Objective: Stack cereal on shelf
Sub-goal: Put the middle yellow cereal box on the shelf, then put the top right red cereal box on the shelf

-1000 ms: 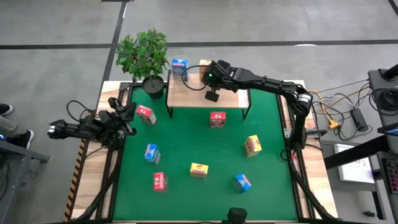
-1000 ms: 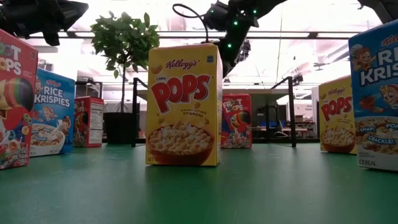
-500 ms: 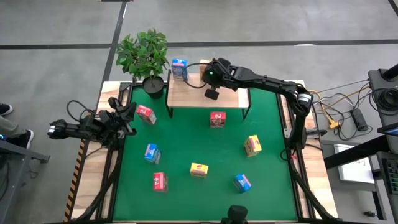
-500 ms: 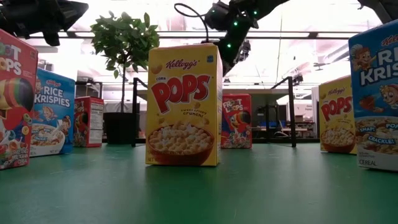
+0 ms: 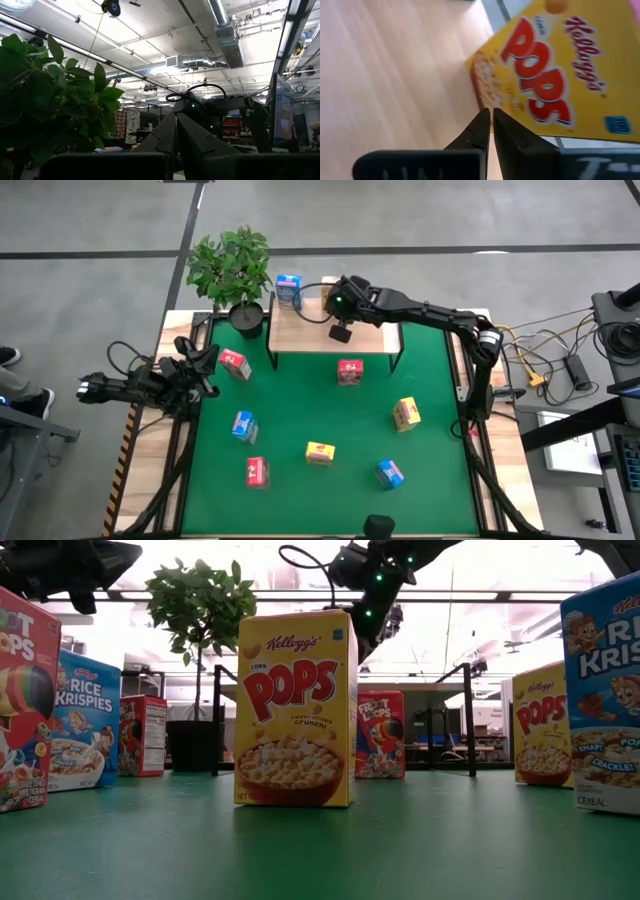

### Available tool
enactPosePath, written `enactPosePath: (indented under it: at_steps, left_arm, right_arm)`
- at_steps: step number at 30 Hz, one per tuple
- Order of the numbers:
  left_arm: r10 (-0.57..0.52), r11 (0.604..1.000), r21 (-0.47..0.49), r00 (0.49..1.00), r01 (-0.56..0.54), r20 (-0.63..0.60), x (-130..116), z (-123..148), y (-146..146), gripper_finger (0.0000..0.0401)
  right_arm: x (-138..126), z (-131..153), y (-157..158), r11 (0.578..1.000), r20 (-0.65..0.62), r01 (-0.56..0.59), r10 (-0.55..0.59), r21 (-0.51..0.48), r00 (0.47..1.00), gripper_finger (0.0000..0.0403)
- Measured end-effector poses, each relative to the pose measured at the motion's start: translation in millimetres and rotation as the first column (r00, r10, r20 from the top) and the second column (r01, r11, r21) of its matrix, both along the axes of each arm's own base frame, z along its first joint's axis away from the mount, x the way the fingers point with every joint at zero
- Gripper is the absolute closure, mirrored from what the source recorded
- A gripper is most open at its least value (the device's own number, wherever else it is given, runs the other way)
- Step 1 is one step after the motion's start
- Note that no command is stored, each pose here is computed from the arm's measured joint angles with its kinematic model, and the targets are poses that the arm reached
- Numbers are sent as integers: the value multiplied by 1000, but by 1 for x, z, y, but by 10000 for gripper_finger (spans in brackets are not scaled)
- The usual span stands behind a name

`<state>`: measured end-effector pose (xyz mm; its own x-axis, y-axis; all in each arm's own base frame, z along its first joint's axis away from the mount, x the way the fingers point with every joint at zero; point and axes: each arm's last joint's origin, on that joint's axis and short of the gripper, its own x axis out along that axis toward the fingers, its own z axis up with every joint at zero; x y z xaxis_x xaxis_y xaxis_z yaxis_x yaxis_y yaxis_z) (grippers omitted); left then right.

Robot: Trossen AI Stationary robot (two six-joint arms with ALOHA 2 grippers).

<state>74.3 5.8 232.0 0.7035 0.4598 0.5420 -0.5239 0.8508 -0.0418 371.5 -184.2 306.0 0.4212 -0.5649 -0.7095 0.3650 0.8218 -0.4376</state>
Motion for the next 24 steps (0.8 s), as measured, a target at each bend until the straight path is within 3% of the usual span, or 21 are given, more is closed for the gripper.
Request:
enactPosePath:
  at_steps: [5,10,16,20,24]
  left_arm:
    - [-1,1000,0,1000,1,0,0,0,0,401]
    - [-11,1000,-13,1000,11,7,0,0,0,401]
    - [-19,1000,-21,1000,19,-9,1,-2,0,401]
    - [-19,1000,-21,1000,19,-9,1,-2,0,401]
    - [-19,1000,-21,1000,19,-9,1,-2,0,401]
  right_arm:
    - [3,3,12,999,5,-37,37,19,999,390]
    - [-2,11,29,988,92,-112,102,105,990,390]
    - [-8,6,60,983,187,-155,135,96,973,390]
    - [-10,-4,89,976,317,-205,172,74,933,390]
    - [-8,-20,118,960,469,-280,243,10,849,390]
